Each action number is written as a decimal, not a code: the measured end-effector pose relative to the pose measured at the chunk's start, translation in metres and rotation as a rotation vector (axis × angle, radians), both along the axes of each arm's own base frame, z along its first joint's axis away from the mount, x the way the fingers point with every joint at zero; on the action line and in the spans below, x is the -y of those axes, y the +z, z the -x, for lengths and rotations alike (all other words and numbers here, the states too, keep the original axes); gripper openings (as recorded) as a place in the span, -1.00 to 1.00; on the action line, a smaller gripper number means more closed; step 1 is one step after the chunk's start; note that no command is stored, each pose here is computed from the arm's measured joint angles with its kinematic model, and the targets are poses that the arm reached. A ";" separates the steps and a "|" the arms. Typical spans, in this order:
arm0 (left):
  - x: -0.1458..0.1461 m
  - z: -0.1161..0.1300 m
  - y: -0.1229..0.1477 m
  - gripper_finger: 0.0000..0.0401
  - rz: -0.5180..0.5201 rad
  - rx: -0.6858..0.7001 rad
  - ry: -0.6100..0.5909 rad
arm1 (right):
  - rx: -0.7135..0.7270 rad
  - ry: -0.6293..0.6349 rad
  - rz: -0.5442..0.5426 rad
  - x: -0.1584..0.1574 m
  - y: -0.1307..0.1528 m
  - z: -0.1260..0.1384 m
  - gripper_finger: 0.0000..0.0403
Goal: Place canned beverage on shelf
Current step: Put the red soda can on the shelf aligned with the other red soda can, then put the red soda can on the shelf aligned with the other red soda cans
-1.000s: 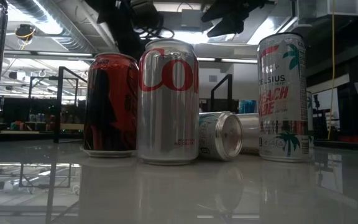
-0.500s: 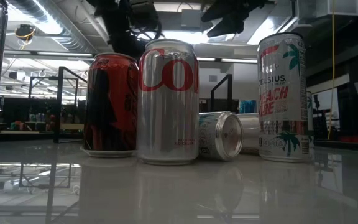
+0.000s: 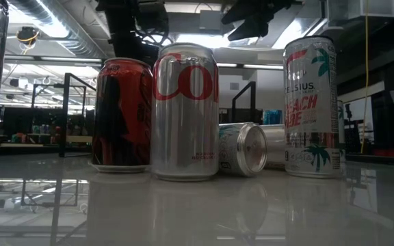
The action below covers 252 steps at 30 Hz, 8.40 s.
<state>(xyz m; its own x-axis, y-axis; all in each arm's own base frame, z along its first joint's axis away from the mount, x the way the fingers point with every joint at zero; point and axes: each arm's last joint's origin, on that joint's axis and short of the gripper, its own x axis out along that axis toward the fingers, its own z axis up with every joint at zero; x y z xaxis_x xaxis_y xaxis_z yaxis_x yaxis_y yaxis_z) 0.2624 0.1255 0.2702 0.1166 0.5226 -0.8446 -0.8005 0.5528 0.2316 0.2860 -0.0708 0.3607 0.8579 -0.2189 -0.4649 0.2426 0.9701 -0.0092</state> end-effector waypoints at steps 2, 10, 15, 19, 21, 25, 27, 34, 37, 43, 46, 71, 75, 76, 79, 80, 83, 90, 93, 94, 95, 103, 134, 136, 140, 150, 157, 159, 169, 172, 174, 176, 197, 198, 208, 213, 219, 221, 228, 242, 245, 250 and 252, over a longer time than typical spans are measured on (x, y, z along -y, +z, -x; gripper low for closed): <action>-0.001 0.002 0.000 0.33 0.008 -0.010 0.022 | 0.000 0.000 0.000 0.000 0.000 0.000 0.88; -0.006 0.009 -0.001 0.33 0.018 -0.049 0.054 | 0.000 0.000 0.000 0.000 0.000 0.000 0.88; -0.008 0.013 -0.001 0.33 0.024 -0.071 0.067 | 0.000 0.000 0.000 0.000 0.000 0.000 0.88; -0.009 0.015 -0.001 0.33 0.027 -0.078 0.073 | 0.000 0.000 0.000 0.000 0.000 0.000 0.88; -0.009 0.015 -0.001 0.33 0.029 -0.081 0.074 | 0.000 0.000 0.000 0.000 0.000 0.000 0.88; -0.009 0.015 -0.001 0.33 0.030 -0.083 0.075 | 0.000 0.000 0.001 0.000 0.000 0.000 0.88; -0.009 0.015 -0.001 0.34 0.034 -0.082 0.073 | 0.000 0.000 0.002 0.000 0.000 0.000 0.88; -0.009 0.014 -0.002 0.44 0.036 -0.077 0.071 | 0.000 0.001 0.002 0.000 0.000 0.000 0.88; -0.009 0.014 -0.002 0.48 0.036 -0.077 0.070 | 0.000 0.001 0.002 0.000 0.000 0.000 0.88; -0.009 0.014 -0.002 0.52 0.038 -0.077 0.069 | 0.000 0.001 0.002 0.000 0.000 0.000 0.88; -0.009 0.014 -0.003 0.54 0.039 -0.078 0.070 | 0.000 0.001 0.002 0.000 0.000 0.000 0.88; -0.005 0.021 0.011 0.77 0.055 0.003 0.054 | 0.000 0.001 0.002 0.000 0.000 0.000 0.88; -0.003 0.026 0.022 0.76 0.032 0.062 0.054 | 0.000 0.001 0.002 0.000 0.000 0.000 0.88; -0.002 0.028 0.025 0.76 0.026 0.076 0.053 | 0.000 0.001 0.002 0.000 0.000 0.000 0.88; 0.000 0.030 0.035 0.76 0.006 0.145 0.047 | 0.000 0.001 0.002 0.000 0.000 0.000 0.88; 0.000 0.030 0.037 0.76 0.003 0.170 0.041 | 0.000 0.001 0.002 0.000 0.000 0.000 0.88; 0.001 0.023 0.042 0.76 -0.007 0.249 0.004 | 0.000 0.001 0.002 0.000 0.000 0.000 0.88; -0.001 0.007 0.044 0.76 -0.033 0.339 -0.101 | 0.000 0.001 0.002 0.000 0.000 0.000 0.88; -0.002 0.005 0.041 0.76 -0.035 0.311 -0.123 | 0.001 0.001 0.002 0.000 0.000 0.000 0.88; -0.003 0.004 0.039 0.75 -0.034 0.297 -0.126 | 0.000 0.001 0.002 0.000 0.000 0.000 0.88; -0.003 0.003 0.037 0.74 -0.036 0.283 -0.134 | 0.000 0.001 0.002 0.000 0.000 0.000 0.88; -0.006 -0.001 0.029 0.44 -0.037 0.222 -0.171 | 0.000 0.001 0.002 0.000 0.000 0.000 0.88; -0.005 0.003 0.002 0.01 0.002 -0.064 -0.121 | 0.000 0.001 0.002 0.000 0.000 0.000 0.88; -0.005 0.005 0.002 0.01 -0.004 -0.085 -0.115 | 0.000 0.001 0.002 0.000 0.000 0.000 0.88; -0.005 0.007 0.001 0.01 -0.016 -0.115 -0.105 | 0.000 0.001 0.002 0.000 0.000 0.000 0.88; -0.012 0.014 0.001 0.01 -0.010 -0.131 -0.041 | -0.001 0.000 0.002 0.000 0.000 0.000 0.88; -0.014 0.017 0.000 0.01 0.000 -0.147 -0.028 | 0.000 0.001 0.002 0.000 0.000 0.000 0.88; -0.014 0.017 0.000 0.01 0.000 -0.146 -0.029 | 0.000 0.001 0.002 0.000 0.000 0.000 0.88; -0.011 0.013 0.005 0.01 -0.006 -0.142 -0.082 | 0.000 0.000 0.002 0.000 0.000 0.000 0.88; -0.008 0.007 0.016 0.01 -0.012 -0.096 -0.105 | 0.000 0.001 0.002 0.000 0.000 0.000 0.88; -0.005 0.002 0.026 0.01 -0.016 -0.058 -0.129 | 0.000 0.001 0.002 0.000 0.000 0.000 0.88; 0.001 -0.003 0.037 0.01 -0.019 -0.015 -0.158 | 0.000 0.000 0.002 0.000 0.000 0.000 0.88; 0.037 -0.024 0.081 0.15 0.133 0.233 -0.364 | 0.000 0.001 0.002 0.000 0.000 0.000 0.88; 0.037 -0.024 0.081 0.17 0.132 0.232 -0.365 | 0.000 0.001 0.002 0.000 0.000 0.000 0.88; 0.038 -0.024 0.081 0.55 0.162 0.239 -0.405 | 0.000 0.001 0.002 0.000 0.000 0.000 0.88; 0.039 -0.024 0.080 0.74 0.191 0.246 -0.421 | -0.001 0.001 0.002 0.000 0.000 0.000 0.88; 0.046 -0.024 0.079 0.85 0.206 0.224 -0.440 | 0.000 0.001 0.002 0.000 0.000 0.000 0.88; 0.050 -0.025 0.079 0.86 0.208 0.223 -0.454 | 0.000 0.001 0.002 0.000 0.000 0.000 0.88; 0.067 -0.030 0.079 0.87 0.210 0.218 -0.509 | -0.001 0.001 0.002 0.000 0.000 0.000 0.88; 0.122 -0.036 0.079 0.87 0.253 0.226 -0.637 | 0.000 0.001 0.002 0.000 0.000 0.000 0.88; 0.136 -0.036 0.079 0.87 0.276 0.243 -0.616 | 0.000 0.001 0.002 0.000 0.000 0.000 0.88; 0.158 -0.033 0.079 0.87 0.359 0.282 -0.517 | 0.000 0.000 0.002 0.000 0.000 0.000 0.88; 0.166 -0.030 0.078 0.87 0.405 0.284 -0.459 | 0.000 0.000 0.002 0.000 0.000 0.000 0.88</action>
